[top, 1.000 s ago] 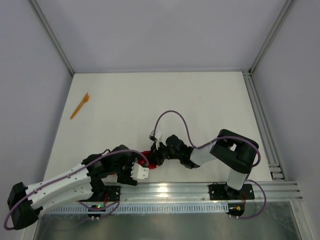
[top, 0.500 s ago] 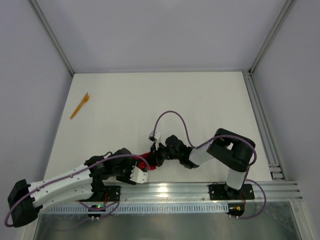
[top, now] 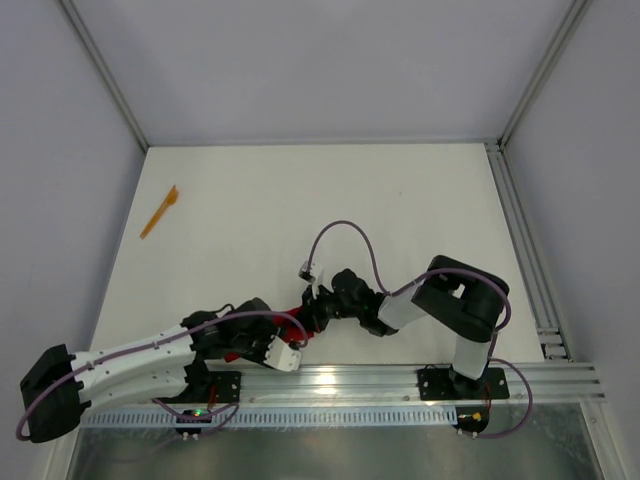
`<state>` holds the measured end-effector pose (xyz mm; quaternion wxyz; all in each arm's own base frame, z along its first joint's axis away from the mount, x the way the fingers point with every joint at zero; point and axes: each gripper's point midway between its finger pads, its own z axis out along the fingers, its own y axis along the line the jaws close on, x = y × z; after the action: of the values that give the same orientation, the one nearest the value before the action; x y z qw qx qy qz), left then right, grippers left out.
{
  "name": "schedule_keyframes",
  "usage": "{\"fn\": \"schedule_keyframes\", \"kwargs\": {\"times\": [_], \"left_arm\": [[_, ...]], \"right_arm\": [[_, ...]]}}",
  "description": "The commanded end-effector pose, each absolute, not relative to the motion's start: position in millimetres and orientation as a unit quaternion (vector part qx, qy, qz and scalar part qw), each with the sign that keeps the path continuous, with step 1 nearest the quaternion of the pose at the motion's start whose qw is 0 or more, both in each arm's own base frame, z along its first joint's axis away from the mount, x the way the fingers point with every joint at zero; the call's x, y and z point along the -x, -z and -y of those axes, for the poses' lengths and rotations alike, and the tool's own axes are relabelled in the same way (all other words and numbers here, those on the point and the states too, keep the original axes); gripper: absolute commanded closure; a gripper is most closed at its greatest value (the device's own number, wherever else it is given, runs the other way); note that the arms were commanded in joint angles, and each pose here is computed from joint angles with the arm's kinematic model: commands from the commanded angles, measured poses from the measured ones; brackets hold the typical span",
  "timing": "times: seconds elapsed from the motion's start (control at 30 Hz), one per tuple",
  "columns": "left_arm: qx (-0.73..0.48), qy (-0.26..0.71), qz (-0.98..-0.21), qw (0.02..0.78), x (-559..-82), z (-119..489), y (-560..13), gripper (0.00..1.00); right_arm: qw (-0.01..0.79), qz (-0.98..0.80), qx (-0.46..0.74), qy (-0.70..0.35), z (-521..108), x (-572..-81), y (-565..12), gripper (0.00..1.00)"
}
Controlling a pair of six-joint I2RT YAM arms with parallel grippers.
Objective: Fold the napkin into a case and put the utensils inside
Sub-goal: Smooth out the smaller rectangle-folded napkin.
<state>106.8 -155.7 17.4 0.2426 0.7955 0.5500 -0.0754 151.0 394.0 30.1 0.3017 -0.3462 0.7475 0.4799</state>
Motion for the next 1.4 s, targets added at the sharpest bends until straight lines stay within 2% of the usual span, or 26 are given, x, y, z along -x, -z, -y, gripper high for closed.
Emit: {"fn": "schedule_keyframes", "kwargs": {"times": [0.0, 0.1, 0.13, 0.27, 0.4, 0.43, 0.57, 0.6, 0.7, 0.83, 0.87, 0.93, 1.07, 1.37], "left_arm": [[-0.798, 0.076, -0.546, 0.244, -109.0, 162.4, -11.9, 0.54], [-0.799, 0.074, -0.547, 0.239, -109.4, 163.2, -10.3, 0.61], [-0.799, 0.075, -0.547, 0.239, -109.5, 163.5, -10.5, 0.73], [-0.796, 0.08, -0.548, 0.244, -107.7, 164.0, -12.1, 1.0], [-0.779, 0.105, -0.565, 0.252, -101.2, 167.4, -29.1, 1.0], [-0.768, 0.114, -0.568, 0.274, -103.8, 172.8, -43.0, 1.0], [-0.742, 0.164, -0.59, 0.272, -90.0, 172.8, -64.7, 1.0], [-0.736, 0.171, -0.596, 0.272, -88.6, 173.3, -67.2, 1.0], [-0.725, 0.186, -0.604, 0.273, -88.0, 175.2, -72.7, 1.0], [-0.767, 0.146, -0.57, 0.256, -92.3, 159.8, -58.1, 1.0], [-0.795, 0.124, -0.533, 0.262, -98.4, 158.6, -56.3, 1.0], [-0.812, 0.101, -0.508, 0.27, -106.7, 158.6, -50.2, 1.0], [-0.826, 0.106, -0.487, 0.263, -106.8, 164.1, -46.6, 1.0], [-0.847, 0.098, -0.446, 0.27, -102.9, 158.9, -41.9, 1.0]], "right_arm": [[0.317, -0.732, 0.34, -0.499, -403.4, -157.1, -44.0, 0.97], [0.314, -0.732, 0.341, -0.499, -403.2, -156.2, -43.2, 0.97], [0.313, -0.732, 0.341, -0.499, -403.3, -155.5, -42.6, 0.97], [0.314, -0.731, 0.342, -0.5, -402.5, -156.2, -43.2, 0.97], [0.315, -0.725, 0.353, -0.501, -398.6, -151.8, -43.3, 0.97], [0.319, -0.719, 0.361, -0.5, -397.8, -151.7, -45.1, 0.96], [0.328, -0.712, 0.384, -0.488, -391.4, -149.1, -42.7, 0.89], [0.331, -0.713, 0.386, -0.483, -387.9, -148.6, -40.7, 0.87], [0.353, -0.704, 0.401, -0.468, -381.1, -150.1, -43.0, 0.71], [0.377, -0.674, 0.433, -0.464, -374.2, -146.0, -52.7, 0.6], [0.378, -0.666, 0.442, -0.467, -372.6, -143.1, -54.6, 0.58], [0.391, -0.648, 0.461, -0.463, -367.8, -139.5, -61.0, 0.53], [0.379, -0.631, 0.495, -0.462, -358.2, -125.9, -60.0, 0.43], [0.42, -0.581, 0.515, -0.469, -324.8, -110.5, -95.3, 0.39]]}}
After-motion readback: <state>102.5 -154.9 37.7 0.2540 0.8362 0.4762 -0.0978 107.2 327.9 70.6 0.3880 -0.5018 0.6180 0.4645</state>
